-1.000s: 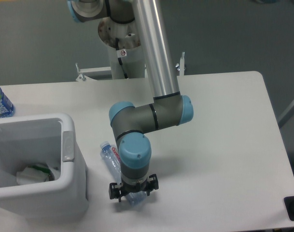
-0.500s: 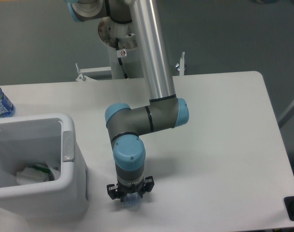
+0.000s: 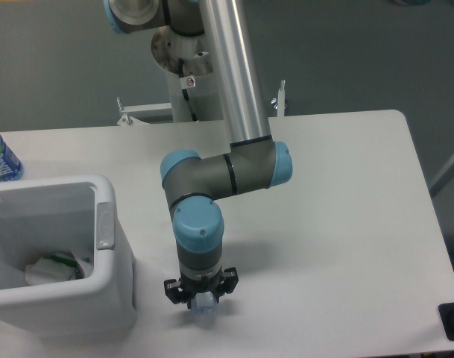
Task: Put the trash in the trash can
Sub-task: 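Lift the bottle upright by its cap end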
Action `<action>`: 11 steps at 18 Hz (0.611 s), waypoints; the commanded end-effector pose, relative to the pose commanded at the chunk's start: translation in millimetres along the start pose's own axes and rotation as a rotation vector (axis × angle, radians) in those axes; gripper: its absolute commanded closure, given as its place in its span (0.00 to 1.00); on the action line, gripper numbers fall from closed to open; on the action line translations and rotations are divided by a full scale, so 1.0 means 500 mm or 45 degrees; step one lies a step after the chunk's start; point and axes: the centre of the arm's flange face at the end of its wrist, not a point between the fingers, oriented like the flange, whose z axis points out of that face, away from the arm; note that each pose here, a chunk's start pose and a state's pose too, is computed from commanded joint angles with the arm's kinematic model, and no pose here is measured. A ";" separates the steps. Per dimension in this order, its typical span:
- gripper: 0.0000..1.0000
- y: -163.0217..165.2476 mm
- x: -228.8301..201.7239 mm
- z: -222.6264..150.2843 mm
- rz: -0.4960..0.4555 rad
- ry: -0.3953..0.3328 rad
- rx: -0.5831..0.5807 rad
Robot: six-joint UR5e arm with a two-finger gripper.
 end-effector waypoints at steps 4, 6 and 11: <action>0.41 -0.105 -0.075 -0.230 -0.071 0.018 0.291; 0.40 -0.145 -0.105 -0.331 -0.121 0.078 0.423; 0.40 -0.167 -0.105 -0.530 -0.176 0.094 0.628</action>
